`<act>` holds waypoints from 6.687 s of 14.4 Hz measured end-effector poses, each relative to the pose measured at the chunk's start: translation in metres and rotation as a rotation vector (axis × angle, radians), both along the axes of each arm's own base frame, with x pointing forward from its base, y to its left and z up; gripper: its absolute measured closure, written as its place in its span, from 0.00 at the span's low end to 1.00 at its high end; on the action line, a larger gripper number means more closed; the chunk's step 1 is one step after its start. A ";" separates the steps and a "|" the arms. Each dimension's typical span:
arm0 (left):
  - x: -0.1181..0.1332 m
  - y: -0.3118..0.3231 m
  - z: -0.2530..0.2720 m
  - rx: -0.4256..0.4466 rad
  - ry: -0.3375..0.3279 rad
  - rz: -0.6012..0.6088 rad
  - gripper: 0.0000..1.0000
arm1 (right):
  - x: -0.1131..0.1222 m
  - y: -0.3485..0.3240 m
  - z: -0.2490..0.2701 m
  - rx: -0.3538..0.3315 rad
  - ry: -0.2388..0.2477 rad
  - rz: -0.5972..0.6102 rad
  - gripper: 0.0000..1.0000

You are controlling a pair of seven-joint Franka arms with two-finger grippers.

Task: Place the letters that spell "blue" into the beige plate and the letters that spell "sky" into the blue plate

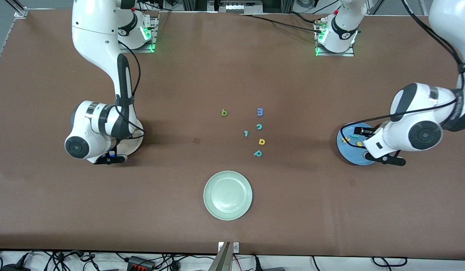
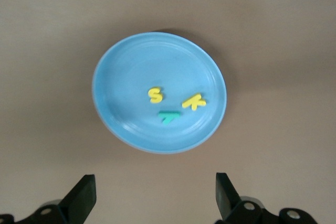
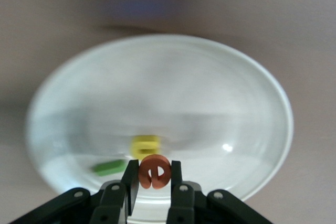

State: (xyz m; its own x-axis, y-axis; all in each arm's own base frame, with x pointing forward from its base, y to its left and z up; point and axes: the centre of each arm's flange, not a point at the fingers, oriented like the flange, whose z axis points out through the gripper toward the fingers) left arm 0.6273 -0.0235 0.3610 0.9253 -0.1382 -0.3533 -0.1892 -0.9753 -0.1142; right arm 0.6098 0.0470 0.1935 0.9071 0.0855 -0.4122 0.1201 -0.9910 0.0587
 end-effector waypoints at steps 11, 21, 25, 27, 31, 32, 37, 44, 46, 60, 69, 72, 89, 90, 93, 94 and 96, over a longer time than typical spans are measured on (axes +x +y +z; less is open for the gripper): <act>-0.001 0.017 0.214 -0.118 -0.133 0.147 0.00 | 0.006 0.092 0.051 0.158 -0.127 0.044 0.00; -0.056 0.023 0.219 -0.167 -0.325 0.198 0.00 | -0.104 0.364 0.033 0.147 -0.282 0.035 0.00; -0.062 0.022 0.222 -0.168 -0.340 0.192 0.00 | -0.134 0.405 0.012 0.172 -0.297 -0.123 0.00; -0.061 0.020 0.221 -0.169 -0.341 0.189 0.00 | -0.144 0.417 0.003 0.155 -0.318 -0.171 0.00; -0.063 0.006 0.222 -0.173 -0.333 0.163 0.00 | -0.157 0.427 -0.009 0.116 -0.325 -0.264 0.00; -0.064 0.002 0.222 -0.173 -0.328 0.156 0.00 | -0.159 0.429 -0.009 0.110 -0.324 -0.285 0.04; -0.066 0.000 0.226 -0.158 -0.332 0.142 0.00 | -0.162 0.430 -0.013 0.092 -0.324 -0.319 0.22; -0.067 0.000 0.227 -0.157 -0.336 0.139 0.00 | -0.167 0.434 -0.018 0.085 -0.323 -0.312 0.49; -0.067 0.000 0.228 -0.157 -0.336 0.138 0.00 | -0.168 0.435 -0.017 0.085 -0.323 -0.311 0.59; -0.066 0.000 0.231 -0.158 -0.344 0.137 0.00 | -0.056 0.319 0.065 0.065 -0.457 -0.342 0.73; -0.066 -0.001 0.232 -0.158 -0.345 0.136 0.00 | -0.003 0.084 0.061 0.053 -0.130 -0.179 0.73; -0.066 -0.001 0.232 -0.158 -0.345 0.136 0.00 | -0.004 0.032 0.051 0.088 -0.094 -0.128 0.73; -0.068 -0.006 0.241 -0.160 -0.347 0.127 0.00 | -0.013 -0.005 0.031 0.093 -0.043 -0.067 0.00; -0.068 -0.006 0.244 -0.160 -0.351 0.127 0.00 | -0.010 -0.003 0.035 0.093 -0.053 -0.061 0.00; -0.068 -0.005 0.245 -0.160 -0.352 0.128 0.00 | -0.001 -0.006 0.049 0.087 -0.084 -0.059 0.00; -0.068 -0.005 0.245 -0.160 -0.352 0.129 0.00 | 0.003 -0.006 0.054 0.086 -0.096 -0.055 0.00; -0.068 -0.005 0.245 -0.160 -0.352 0.129 0.00 | 0.008 -0.003 0.062 0.089 -0.113 -0.048 0.00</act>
State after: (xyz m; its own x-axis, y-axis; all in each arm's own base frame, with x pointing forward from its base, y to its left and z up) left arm 0.5598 -0.0282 0.6059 0.9991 -0.0410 0.0049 -0.0410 -0.9991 0.0050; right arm 0.6178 0.0439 0.2555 0.9512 0.0727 -0.2999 0.0703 -0.9973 -0.0188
